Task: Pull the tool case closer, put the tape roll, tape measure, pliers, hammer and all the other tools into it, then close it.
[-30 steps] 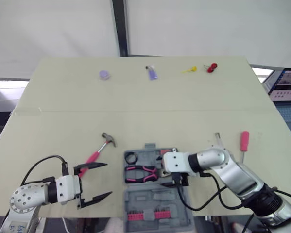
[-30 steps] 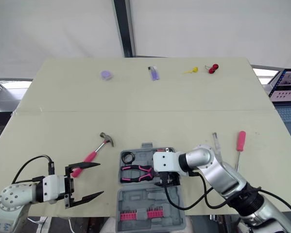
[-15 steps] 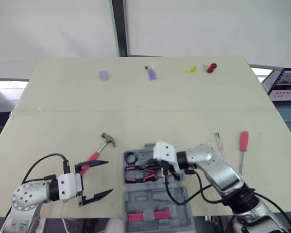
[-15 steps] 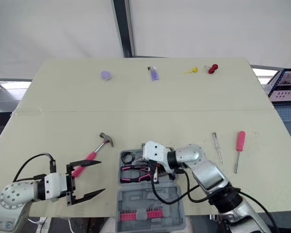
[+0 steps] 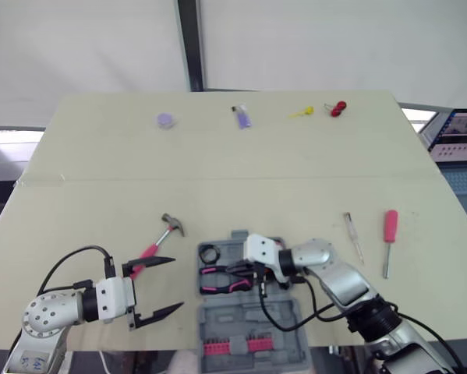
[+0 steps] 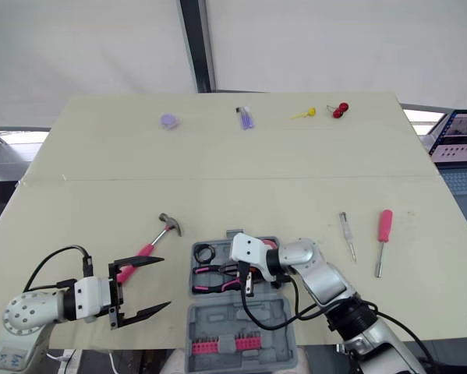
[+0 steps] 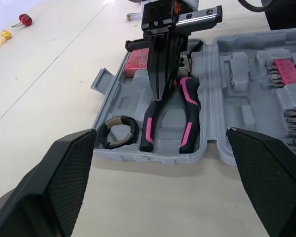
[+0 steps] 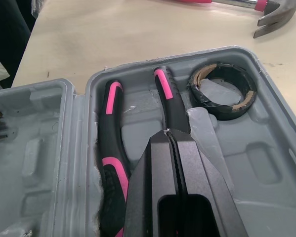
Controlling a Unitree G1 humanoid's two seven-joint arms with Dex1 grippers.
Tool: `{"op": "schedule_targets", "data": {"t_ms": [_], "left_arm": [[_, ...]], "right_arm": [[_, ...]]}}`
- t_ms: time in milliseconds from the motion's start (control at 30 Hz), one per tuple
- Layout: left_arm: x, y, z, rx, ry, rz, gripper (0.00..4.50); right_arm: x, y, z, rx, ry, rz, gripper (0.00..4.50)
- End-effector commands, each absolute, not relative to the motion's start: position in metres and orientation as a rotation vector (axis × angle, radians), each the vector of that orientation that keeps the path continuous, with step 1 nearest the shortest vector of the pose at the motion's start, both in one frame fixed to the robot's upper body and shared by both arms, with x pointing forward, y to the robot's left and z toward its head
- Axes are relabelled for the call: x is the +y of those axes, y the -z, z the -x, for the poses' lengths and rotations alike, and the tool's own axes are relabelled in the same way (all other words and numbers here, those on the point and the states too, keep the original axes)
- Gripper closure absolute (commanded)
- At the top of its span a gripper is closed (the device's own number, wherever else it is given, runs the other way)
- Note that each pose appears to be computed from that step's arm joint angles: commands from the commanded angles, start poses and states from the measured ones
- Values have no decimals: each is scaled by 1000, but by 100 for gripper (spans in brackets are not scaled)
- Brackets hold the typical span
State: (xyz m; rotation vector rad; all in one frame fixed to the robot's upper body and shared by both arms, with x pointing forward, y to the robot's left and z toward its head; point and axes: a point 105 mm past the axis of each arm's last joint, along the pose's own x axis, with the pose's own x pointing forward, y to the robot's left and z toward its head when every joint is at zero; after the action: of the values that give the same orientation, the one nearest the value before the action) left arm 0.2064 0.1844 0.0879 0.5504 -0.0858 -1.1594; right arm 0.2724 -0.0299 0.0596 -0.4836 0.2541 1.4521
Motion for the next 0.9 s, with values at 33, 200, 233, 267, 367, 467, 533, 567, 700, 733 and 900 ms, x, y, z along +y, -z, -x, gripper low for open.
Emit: {"op": "schedule_targets", "data": {"t_ms": [33, 200, 233, 267, 367, 467, 533, 567, 700, 733, 900], "left_arm": [[181, -92, -206, -107, 1161, -552, 0], [180, -92, -207, -111, 1162, -552, 0], [180, -92, -207, -111, 1162, -552, 0], [179, -92, -207, -111, 1163, -552, 0], [179, -91, -207, -109, 1165, -554, 0], [179, -91, -207, -104, 1167, -558, 0], [179, -90, -206, -96, 1168, -555, 0], [179, -89, -206, -91, 1170, -553, 0], [178, -88, -206, -83, 1174, -549, 0], [178, -88, -206, -81, 1174, -549, 0], [178, -88, -208, -75, 1174, -549, 0]], "right_arm": [[-33, -48, -277, 301, -1409, 512, 449], [-43, -27, -277, 403, -1382, 552, 449], [-45, -22, -275, 433, -1381, 559, 449], [-46, -19, -273, 446, -1383, 569, 449], [-51, -7, -268, 500, -1387, 600, 449], [-55, 1, -265, 546, -1383, 611, 449], [-56, 3, -264, 561, -1380, 614, 449], [-57, 4, -265, 568, -1376, 614, 449], [-59, 5, -267, 583, -1363, 611, 449], [-59, 5, -267, 582, -1361, 609, 449], [-59, 4, -269, 582, -1356, 595, 449]]}}
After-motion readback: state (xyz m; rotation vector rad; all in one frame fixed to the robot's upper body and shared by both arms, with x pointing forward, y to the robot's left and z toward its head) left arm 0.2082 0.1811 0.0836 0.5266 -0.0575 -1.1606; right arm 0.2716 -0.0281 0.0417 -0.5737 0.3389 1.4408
